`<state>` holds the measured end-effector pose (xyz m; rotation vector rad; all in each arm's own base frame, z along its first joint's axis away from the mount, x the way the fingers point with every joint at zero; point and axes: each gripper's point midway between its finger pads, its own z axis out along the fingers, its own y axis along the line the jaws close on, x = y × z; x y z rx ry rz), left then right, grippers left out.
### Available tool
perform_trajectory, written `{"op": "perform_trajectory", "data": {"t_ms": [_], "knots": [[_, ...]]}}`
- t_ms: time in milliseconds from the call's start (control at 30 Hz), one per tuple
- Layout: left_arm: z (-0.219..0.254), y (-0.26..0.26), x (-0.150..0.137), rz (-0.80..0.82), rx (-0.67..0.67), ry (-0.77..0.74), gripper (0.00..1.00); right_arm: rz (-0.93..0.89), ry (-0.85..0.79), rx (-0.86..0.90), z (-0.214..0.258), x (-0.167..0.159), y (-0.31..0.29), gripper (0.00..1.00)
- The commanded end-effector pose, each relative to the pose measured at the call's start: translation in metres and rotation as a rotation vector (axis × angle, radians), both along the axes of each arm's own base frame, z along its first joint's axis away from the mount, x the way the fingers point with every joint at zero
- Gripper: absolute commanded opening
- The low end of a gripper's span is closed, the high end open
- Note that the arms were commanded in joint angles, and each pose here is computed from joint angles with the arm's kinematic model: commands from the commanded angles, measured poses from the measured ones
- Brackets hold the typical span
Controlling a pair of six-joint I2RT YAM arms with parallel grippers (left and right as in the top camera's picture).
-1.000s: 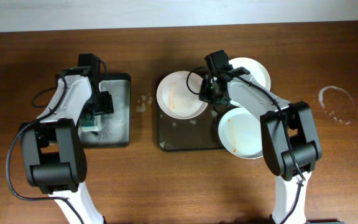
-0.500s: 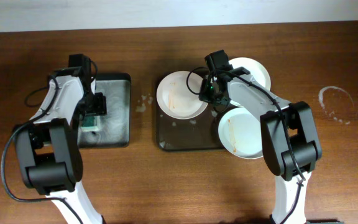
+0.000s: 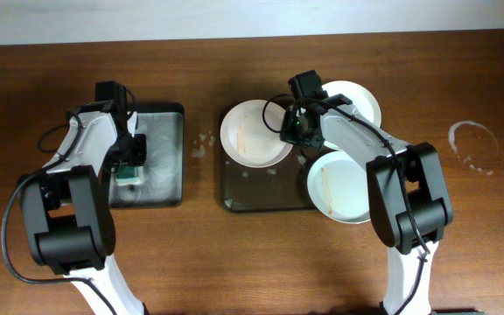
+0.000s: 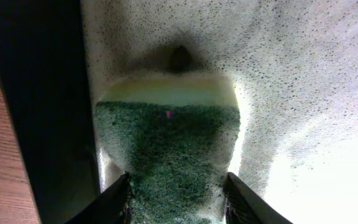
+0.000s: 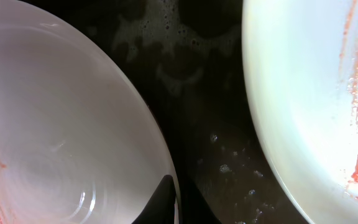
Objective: Clean dirty plates on tray and stack at the side
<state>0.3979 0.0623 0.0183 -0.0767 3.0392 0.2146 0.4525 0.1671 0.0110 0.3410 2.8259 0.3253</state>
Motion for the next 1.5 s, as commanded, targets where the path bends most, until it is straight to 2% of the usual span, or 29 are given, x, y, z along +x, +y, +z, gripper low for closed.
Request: {"op": "perform_trajectory", "data": {"t_ms": [0, 167, 367, 733, 1000, 1267, 1467], "knots": [[-0.004, -0.001, -0.002, -0.001, -0.014, 0.007, 0.35, -0.001, 0.014, -0.009, -0.009, -0.002, 0.000, 0.06], [-0.004, -0.001, -0.002, 0.000, -0.014, 0.007, 0.17, -0.001, 0.014, -0.009, -0.009, -0.002, 0.000, 0.06], [-0.004, -0.003, 0.003, 0.041, -0.024, -0.019, 0.01, -0.001, 0.014, -0.009, -0.009, -0.002, 0.000, 0.06], [0.003, -0.012, 0.008, 0.051, -0.047, -0.027, 0.01, -0.001, 0.018, -0.010, -0.010, -0.003, 0.000, 0.06], [0.054, -0.035, 0.024, 0.008, -0.102, -0.047, 0.01, -0.001, 0.017, -0.010, -0.010, -0.003, 0.000, 0.06], [0.057, -0.079, 0.029, -0.095, -0.109, -0.057, 0.01, 0.007, 0.029, 0.008, -0.010, -0.005, 0.003, 0.06], [0.057, -0.089, 0.027, -0.102, -0.161, -0.052, 0.01, 0.042, 0.066, 0.020, -0.012, -0.015, 0.006, 0.04]]}}
